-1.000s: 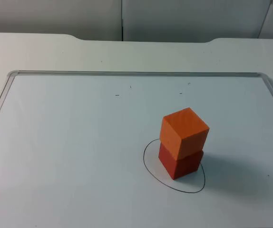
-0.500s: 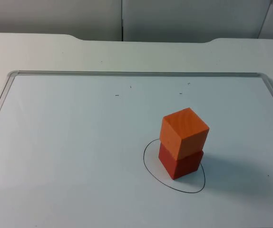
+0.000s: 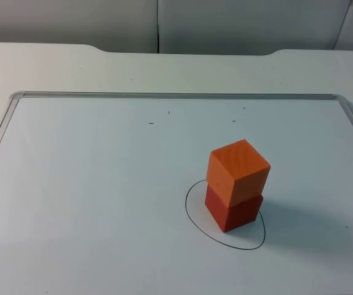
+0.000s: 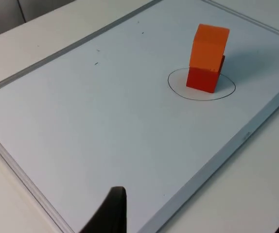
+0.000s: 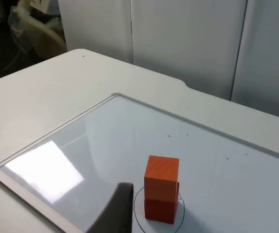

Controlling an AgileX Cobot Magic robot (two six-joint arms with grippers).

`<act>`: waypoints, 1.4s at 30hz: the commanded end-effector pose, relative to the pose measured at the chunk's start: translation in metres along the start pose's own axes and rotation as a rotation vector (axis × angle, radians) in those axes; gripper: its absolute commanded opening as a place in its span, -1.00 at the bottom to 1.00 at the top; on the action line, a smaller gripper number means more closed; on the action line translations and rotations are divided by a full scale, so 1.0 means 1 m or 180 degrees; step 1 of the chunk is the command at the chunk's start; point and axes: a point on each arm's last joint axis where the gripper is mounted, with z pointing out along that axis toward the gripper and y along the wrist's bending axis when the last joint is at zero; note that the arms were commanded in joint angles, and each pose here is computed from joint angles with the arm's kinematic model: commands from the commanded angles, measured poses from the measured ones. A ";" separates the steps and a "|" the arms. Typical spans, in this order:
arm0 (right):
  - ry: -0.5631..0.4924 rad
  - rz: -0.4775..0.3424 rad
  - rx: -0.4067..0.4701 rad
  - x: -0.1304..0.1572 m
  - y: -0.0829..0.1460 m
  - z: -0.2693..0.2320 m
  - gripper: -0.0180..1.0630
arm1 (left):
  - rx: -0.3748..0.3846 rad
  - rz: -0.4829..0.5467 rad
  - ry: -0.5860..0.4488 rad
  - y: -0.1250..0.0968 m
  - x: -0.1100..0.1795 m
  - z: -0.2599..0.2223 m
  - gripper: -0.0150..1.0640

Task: Pick up one cube with the left hand and another cube with the right hand. First place the cube in the right hand at the target position, then stack the cube in the left hand on top.

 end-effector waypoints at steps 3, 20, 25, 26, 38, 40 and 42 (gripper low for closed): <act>0.0116 -0.0010 -0.0032 0.006 0.001 0.001 0.77 | -0.0003 -0.0032 -0.0055 0.000 -0.001 0.002 0.97; 0.0178 -0.0031 -0.0006 0.008 0.000 0.001 0.77 | -0.0009 0.0087 -0.0055 0.000 -0.001 0.002 0.97; 0.0253 -0.0031 -0.0003 0.010 0.000 0.001 0.77 | -0.0009 0.0087 -0.0055 0.000 -0.001 0.002 0.97; 0.0267 -0.0027 -0.0008 0.010 0.000 0.001 0.77 | -0.0009 0.0087 -0.0055 0.000 -0.001 0.002 0.97; 0.0461 -0.0136 -0.0029 0.016 0.000 0.001 0.77 | -0.0014 0.0089 -0.0056 0.000 -0.001 0.002 0.97; 0.0546 -0.0187 -0.0044 0.018 0.001 0.000 0.77 | -0.0015 0.0090 -0.0056 0.000 -0.001 0.002 0.97; 0.0539 -0.0178 -0.0060 0.020 0.001 -0.003 0.77 | -0.0020 0.0087 -0.0056 0.001 -0.001 0.002 0.97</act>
